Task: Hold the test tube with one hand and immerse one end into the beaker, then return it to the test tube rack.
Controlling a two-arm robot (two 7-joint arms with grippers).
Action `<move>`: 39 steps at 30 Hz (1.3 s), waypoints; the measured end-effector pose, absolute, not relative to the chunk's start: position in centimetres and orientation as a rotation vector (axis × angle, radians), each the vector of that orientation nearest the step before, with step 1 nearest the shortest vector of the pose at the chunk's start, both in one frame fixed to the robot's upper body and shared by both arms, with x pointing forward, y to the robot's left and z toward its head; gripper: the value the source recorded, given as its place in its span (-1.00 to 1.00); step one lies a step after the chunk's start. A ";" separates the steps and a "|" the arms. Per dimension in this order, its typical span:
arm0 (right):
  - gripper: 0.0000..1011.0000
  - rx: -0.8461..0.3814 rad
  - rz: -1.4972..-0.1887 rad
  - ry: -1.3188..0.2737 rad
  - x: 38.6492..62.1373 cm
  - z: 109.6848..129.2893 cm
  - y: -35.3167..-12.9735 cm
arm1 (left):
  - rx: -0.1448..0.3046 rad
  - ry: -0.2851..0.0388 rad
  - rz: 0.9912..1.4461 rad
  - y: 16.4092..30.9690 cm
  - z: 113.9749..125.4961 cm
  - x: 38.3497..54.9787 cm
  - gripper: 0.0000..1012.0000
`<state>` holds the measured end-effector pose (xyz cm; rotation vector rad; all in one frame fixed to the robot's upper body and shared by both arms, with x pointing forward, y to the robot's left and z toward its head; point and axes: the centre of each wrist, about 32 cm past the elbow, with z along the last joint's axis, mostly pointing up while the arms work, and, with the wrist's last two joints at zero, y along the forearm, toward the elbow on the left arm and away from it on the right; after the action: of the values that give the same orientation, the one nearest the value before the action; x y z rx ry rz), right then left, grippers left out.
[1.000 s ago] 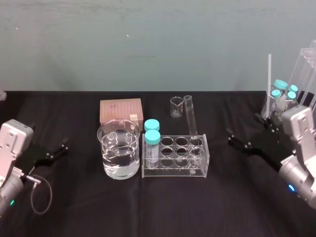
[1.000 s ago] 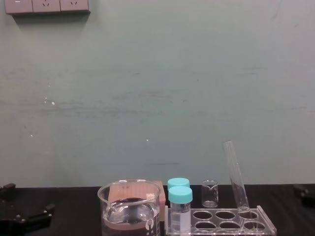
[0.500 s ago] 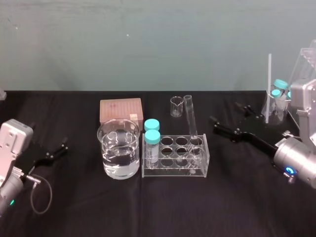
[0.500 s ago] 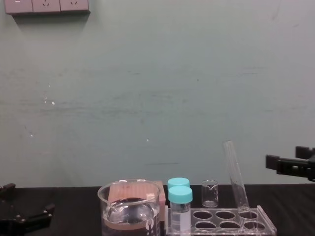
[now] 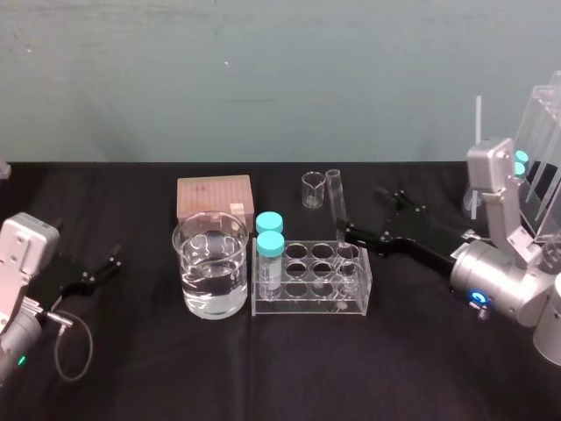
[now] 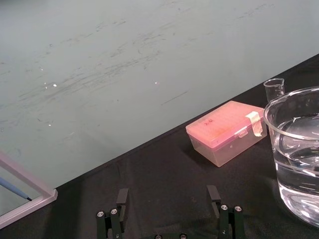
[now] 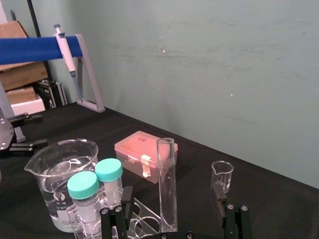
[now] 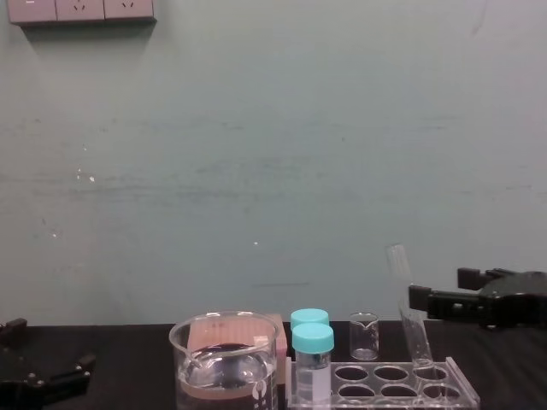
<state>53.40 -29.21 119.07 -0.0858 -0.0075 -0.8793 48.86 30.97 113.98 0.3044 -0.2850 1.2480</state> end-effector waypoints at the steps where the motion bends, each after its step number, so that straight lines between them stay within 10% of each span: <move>1: 0.99 -0.090 -0.876 -0.007 53.7 119.0 -29.0 | 0.305 -0.285 1.248 31.0 114.0 48.9 0.98; 30: 0.99 -0.124 -0.825 -0.019 57.1 118.3 -26.9 | 0.305 -0.285 1.248 31.0 114.0 48.9 0.98; 39: 0.62 -0.121 -0.826 -0.016 57.0 118.3 -27.0 | 0.304 -0.285 1.248 31.0 114.0 48.9 0.98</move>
<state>57.00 -26.98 118.32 -0.1208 -0.0162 -0.8256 48.86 30.97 113.98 0.3045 -0.2851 1.2479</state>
